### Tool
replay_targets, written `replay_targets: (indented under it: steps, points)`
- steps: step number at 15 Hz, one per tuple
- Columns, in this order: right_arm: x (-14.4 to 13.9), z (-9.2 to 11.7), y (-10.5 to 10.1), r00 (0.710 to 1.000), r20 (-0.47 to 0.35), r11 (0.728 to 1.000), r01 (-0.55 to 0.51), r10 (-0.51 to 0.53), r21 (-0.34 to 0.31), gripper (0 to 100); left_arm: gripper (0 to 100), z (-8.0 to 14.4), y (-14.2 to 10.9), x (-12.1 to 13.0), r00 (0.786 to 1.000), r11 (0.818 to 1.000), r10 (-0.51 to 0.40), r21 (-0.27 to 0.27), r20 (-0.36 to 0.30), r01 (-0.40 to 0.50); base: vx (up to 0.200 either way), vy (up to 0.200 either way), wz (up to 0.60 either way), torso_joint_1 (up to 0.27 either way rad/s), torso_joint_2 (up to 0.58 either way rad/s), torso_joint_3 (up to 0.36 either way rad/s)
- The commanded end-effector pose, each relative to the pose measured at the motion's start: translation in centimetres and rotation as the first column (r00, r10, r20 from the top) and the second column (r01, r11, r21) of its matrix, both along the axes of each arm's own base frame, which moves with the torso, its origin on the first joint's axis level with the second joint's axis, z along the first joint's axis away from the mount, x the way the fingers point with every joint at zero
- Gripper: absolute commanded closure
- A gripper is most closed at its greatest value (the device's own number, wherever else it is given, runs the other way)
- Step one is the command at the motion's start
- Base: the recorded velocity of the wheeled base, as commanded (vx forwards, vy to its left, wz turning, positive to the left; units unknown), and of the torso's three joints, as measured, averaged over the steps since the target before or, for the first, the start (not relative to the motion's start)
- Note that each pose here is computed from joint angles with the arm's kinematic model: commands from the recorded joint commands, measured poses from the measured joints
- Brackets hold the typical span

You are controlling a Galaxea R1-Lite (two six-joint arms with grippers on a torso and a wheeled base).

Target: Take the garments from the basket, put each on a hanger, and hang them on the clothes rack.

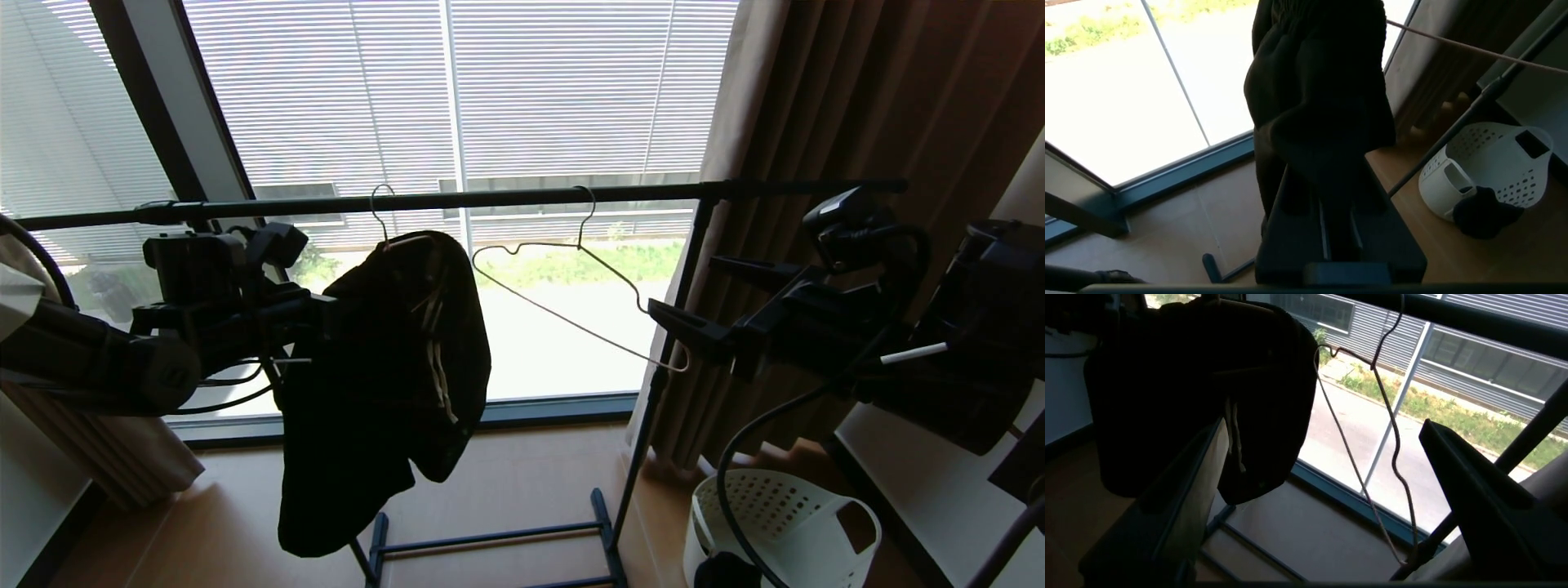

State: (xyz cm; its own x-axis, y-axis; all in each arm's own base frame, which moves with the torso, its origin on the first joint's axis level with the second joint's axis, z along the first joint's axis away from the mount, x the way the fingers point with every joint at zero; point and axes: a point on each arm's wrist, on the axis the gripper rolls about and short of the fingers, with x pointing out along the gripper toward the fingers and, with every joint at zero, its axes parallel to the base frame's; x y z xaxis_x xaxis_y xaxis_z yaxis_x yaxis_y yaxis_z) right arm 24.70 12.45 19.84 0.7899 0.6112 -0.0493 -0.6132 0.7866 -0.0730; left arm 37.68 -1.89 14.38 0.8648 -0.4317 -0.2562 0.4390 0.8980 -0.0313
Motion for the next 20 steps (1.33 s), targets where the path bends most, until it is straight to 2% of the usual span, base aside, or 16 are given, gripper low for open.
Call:
replay_targets:
  steps: [1, 3, 4, 9, 11, 13, 15, 18, 19, 20]
  points:
    - [0.0, -0.1, 0.0, 1.0, -0.001, 1.0, -0.001, 0.001, -0.001, 0, 100, -0.1, -0.1, -0.1, 1.0, 1.0, -0.004, 0.001, -0.003, 0.004, 0.0, 0.0, 0.0, 0.0, 0.0, 0.0]
    - [0.1, 0.0, 0.0, 1.0, 0.0, 1.0, 0.0, 0.0, -0.001, 0, 100, -0.2, -0.2, -0.2, 1.0, 1.0, -0.005, 0.001, -0.007, 0.005, 0.0, 0.0, 0.0, 0.0, 0.0, 0.0]
    - [0.0, 0.0, 0.0, 1.0, 0.0, 1.0, -0.001, 0.001, -0.001, 0, 0, -0.3, -0.2, -0.3, 1.0, 1.0, -0.007, 0.003, -0.011, 0.008, 0.0, 0.0, 0.0, 0.0, 0.0, 0.0]
    - [0.0, 0.0, 0.0, 1.0, 0.0, 1.0, -0.001, 0.001, -0.001, 0, 0, -0.2, -0.7, -0.6, 1.0, 1.0, -0.022, 0.005, 0.018, 0.022, 0.0, 0.0, 0.0, 0.0, 0.0, 0.0]
    - [-0.1, 0.2, 0.0, 1.0, 0.006, 1.0, 0.0, 0.0, 0.002, 0, 0, 1.8, -0.9, -2.5, 0.997, 1.0, -0.026, 0.002, 0.07, 0.026, 0.0, 0.0, 0.0, 0.0, 0.0, 0.0]
    - [-0.9, 0.7, -0.2, 1.0, 0.024, 1.0, 0.002, -0.002, 0.007, 0, 0, 3.5, -1.0, -5.4, 0.996, 0.999, -0.035, 0.001, 0.085, 0.035, 0.0, 0.0, 0.0, 0.0, 0.0, 0.0]
    - [-2.8, 2.3, -0.7, 0.997, 0.074, 0.999, 0.022, -0.024, 0.032, 0, 0, 5.2, -0.8, -9.3, 0.997, 0.999, -0.041, 0.002, 0.072, 0.041, 0.0, 0.0, 0.0, 0.0, 0.0, 0.0]
    - [-5.4, 2.4, -2.1, 0.999, 0.018, 0.999, 0.037, -0.037, 0.0, 0, 0, 6.7, -0.5, -15.5, 0.998, 0.999, -0.051, 0.002, 0.033, 0.051, 0.0, 0.0, 0.0, 0.0, 0.0, 0.0]
    - [-6.6, 2.1, -2.8, 0.998, -0.012, 0.998, 0.061, -0.061, -0.019, 0, 0, 6.9, -0.4, -18.2, 0.997, 0.997, -0.074, -0.005, 0.02, 0.074, 0.0, 0.0, 0.0, 0.0, 0.0, 0.0]
    - [-7.0, 2.0, -3.0, 0.997, -0.017, 0.997, 0.072, -0.072, -0.022, 0, 0, 6.7, -0.3, -19.2, 0.996, 0.996, -0.086, -0.009, 0.014, 0.086, 0.0, 0.0, 0.0, 0.0, 0.0, 0.0]
